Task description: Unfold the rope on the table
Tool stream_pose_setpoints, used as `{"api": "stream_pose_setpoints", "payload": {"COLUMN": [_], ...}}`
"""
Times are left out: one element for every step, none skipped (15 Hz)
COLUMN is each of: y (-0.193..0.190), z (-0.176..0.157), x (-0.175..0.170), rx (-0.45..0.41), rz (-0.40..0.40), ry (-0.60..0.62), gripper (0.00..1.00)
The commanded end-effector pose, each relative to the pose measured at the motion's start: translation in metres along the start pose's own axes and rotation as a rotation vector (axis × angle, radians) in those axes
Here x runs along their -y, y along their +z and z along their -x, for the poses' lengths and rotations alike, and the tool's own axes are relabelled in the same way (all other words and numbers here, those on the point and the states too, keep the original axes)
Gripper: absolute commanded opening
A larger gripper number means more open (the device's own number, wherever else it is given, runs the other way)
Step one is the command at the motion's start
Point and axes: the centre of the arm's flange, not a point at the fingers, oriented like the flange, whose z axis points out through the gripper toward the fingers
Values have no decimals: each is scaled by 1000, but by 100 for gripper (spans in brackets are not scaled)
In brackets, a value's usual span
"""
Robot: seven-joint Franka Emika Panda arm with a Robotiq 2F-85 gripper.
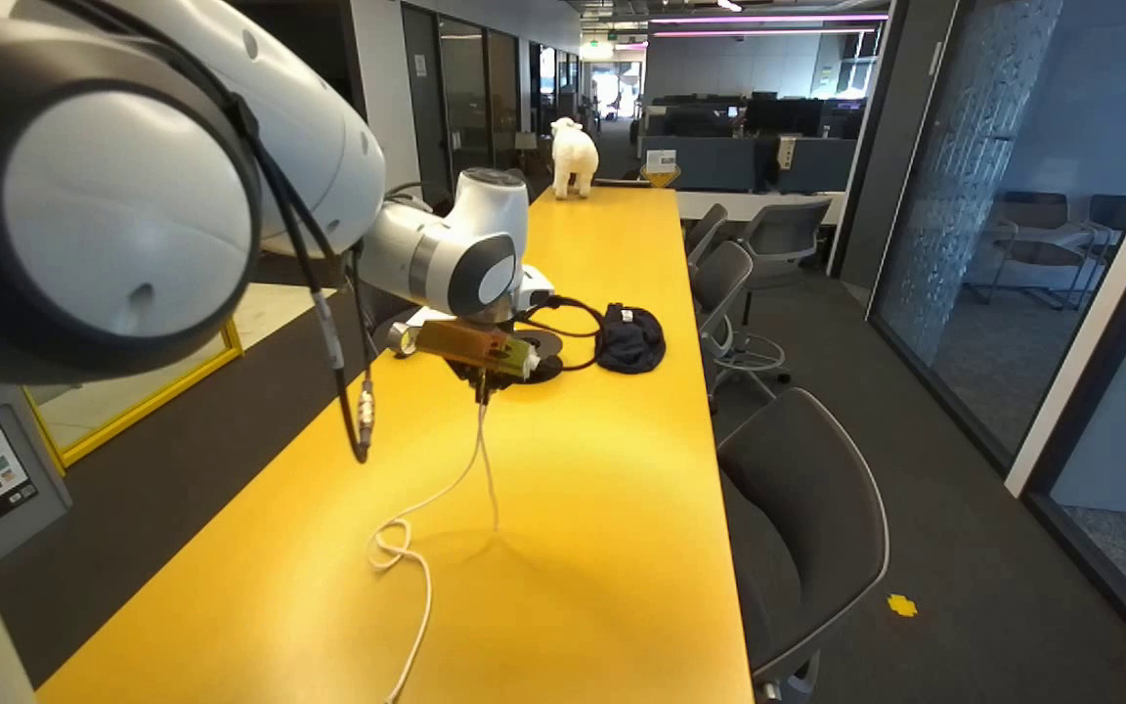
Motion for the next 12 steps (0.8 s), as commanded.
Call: {"api": "stream_pose_setpoints", "payload": {"y": [-48, -58, -65, -71, -73, -72, -66, -59, -49, -40, -29, -17], "z": [-63, -68, -68, -67, -61, -58, -50, -44, -38, -33, -27, -20], "x": [-17, -19, -15, -11, -1, 6, 18, 29, 42, 53, 64, 74], "rx": [-156, -199, -234, -262, -256, -248, -223, -198, -171, -147, -120, -85], "rz": [76, 93, 110, 128, 131, 137, 141, 142, 143, 145, 144, 143], "ry": [109, 142, 181, 214, 224, 236, 228, 216, 200, 186, 172, 154], "gripper": [7, 9, 7, 10, 9, 9, 8, 7, 7, 7, 7, 8]}}
